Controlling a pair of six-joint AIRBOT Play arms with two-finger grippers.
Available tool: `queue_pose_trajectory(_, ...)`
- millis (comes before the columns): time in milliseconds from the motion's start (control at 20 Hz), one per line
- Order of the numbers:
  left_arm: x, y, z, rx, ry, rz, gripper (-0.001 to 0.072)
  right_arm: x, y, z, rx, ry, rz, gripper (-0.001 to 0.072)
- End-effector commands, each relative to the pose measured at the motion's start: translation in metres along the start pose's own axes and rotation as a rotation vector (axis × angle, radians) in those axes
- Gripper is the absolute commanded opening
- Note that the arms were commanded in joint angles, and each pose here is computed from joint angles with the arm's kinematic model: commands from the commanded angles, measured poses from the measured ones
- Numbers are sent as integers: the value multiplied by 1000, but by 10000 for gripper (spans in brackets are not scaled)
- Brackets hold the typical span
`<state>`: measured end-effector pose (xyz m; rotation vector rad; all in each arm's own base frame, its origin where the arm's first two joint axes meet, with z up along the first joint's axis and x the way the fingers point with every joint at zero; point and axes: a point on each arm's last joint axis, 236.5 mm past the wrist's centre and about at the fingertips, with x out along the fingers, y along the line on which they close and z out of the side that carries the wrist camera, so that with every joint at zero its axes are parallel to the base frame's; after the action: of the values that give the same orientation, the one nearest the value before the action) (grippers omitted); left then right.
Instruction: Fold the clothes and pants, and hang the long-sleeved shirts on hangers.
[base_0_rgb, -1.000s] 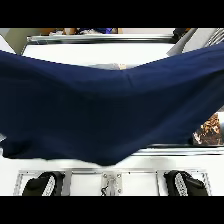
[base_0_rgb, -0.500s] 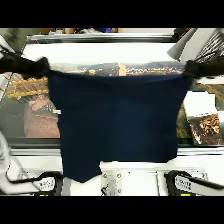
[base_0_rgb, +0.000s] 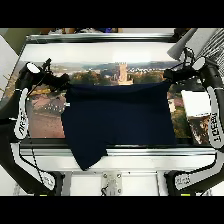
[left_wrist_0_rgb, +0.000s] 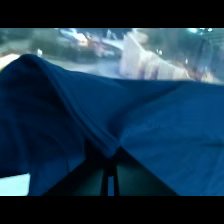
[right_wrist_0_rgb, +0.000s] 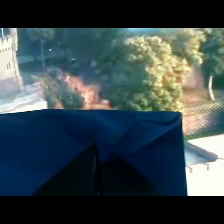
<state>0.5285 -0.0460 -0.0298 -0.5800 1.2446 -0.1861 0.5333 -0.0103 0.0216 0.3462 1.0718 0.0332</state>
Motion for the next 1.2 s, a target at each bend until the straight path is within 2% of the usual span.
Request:
queue_pose_trajectory(0, -18, 4, 14, 15, -62, -9, 13, -8, -24, 2, -25, -11, -91, 6)
queue_pose_trajectory(150, -35, 9, 3, 11, -105, 13, 13, -18, -36, -13, -32, 1, -147, 5)
queue_pose_trajectory(300, -28, 20, -37, 30, -47, 31, 12, -17, -40, -41, -24, 39, -154, 5)
queue_pose_trajectory(650, 0, 50, -118, -19, 115, 57, 13, -10, -58, -140, 3, 166, -178, 7)
queue_pose_trajectory(900, 13, 64, -142, -56, 156, 73, 13, 6, -60, -193, 33, 281, -168, 11)
queue_pose_trajectory(950, 14, 65, -144, -59, 161, 73, 13, 7, -58, -197, 46, 288, -158, 25)
queue_pose_trajectory(1000, 14, 64, -146, -60, 166, 71, 18, 7, -54, -197, 59, 286, -143, 138)
queue_pose_trajectory(1050, 12, 61, -145, -60, 163, 64, 264, 6, -47, -194, 82, 276, -116, 431)
queue_pose_trajectory(1100, 7, 58, -141, -56, 144, 63, 531, 2, -40, -189, 94, 257, -95, 533)
queue_pose_trajectory(1150, -3, 53, -135, -39, 112, 61, 544, -6, -36, -181, 86, 234, -89, 528)
